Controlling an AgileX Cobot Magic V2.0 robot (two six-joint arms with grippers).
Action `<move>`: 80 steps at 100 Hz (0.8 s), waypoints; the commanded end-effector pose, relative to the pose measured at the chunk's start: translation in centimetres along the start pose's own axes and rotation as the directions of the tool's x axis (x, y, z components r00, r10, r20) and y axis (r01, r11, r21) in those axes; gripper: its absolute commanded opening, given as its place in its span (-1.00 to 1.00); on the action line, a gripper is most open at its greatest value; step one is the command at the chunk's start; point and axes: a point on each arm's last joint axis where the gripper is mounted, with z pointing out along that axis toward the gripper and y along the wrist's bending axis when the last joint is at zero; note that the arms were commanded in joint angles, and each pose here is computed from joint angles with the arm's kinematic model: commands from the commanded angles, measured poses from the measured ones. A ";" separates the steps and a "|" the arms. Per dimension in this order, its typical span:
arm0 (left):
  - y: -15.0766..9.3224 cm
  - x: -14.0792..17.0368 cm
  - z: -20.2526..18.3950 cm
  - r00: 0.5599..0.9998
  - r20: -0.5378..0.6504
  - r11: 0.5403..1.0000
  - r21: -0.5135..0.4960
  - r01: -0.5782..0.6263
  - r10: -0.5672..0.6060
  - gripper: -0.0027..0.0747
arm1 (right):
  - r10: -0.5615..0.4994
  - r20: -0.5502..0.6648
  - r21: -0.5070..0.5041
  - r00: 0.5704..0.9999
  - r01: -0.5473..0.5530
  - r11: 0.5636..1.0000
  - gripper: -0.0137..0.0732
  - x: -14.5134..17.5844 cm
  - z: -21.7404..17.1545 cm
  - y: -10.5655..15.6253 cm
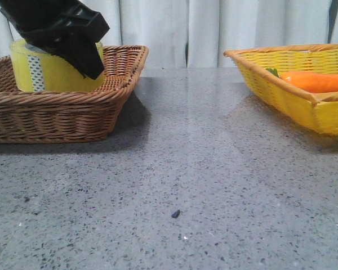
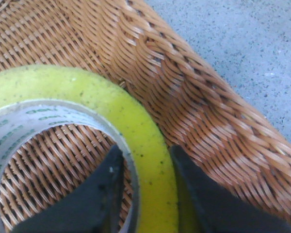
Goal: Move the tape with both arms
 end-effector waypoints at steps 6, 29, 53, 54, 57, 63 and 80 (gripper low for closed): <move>0.3 -1.8 -2.1 0.990 0.144 1.000 -0.024 0.011 -0.008 -0.69 | -0.002 0.116 0.016 0.993 0.000 1.000 -0.86 -1.2 -0.4 -0.2; 0.2 -1.8 -2.2 0.989 0.148 1.000 -0.019 0.017 -0.014 0.05 | -0.002 0.137 0.015 0.991 0.000 1.000 -0.86 -1.4 -0.5 -0.2; 0.0 -2.2 -5.6 0.974 0.224 0.999 -0.007 0.039 -0.036 -0.06 | -0.028 0.178 0.051 0.984 0.019 0.999 -0.86 -1.6 -0.8 -0.5; 0.0 -2.2 -5.8 0.973 0.229 0.999 -0.004 0.041 -0.039 -0.08 | -0.030 0.188 0.054 0.982 0.020 0.998 -0.86 -1.6 -0.9 -0.5; -0.1 -2.3 -6.9 0.966 0.253 0.999 -0.004 0.044 -0.041 -0.16 | -0.037 0.208 0.062 0.977 0.024 0.998 -0.86 -1.7 -1.1 -0.6; -0.3 -2.2 -8.7 0.958 0.283 0.999 -0.002 0.041 -0.038 -0.42 | -0.053 0.270 0.081 0.961 0.032 0.996 -0.86 -1.7 -1.8 -0.7; -1.3 -0.5 -14.0 0.918 0.395 1.000 0.002 0.022 -0.021 -0.99 | -0.090 0.461 0.119 0.883 0.039 0.992 -0.86 -0.8 -3.6 -0.9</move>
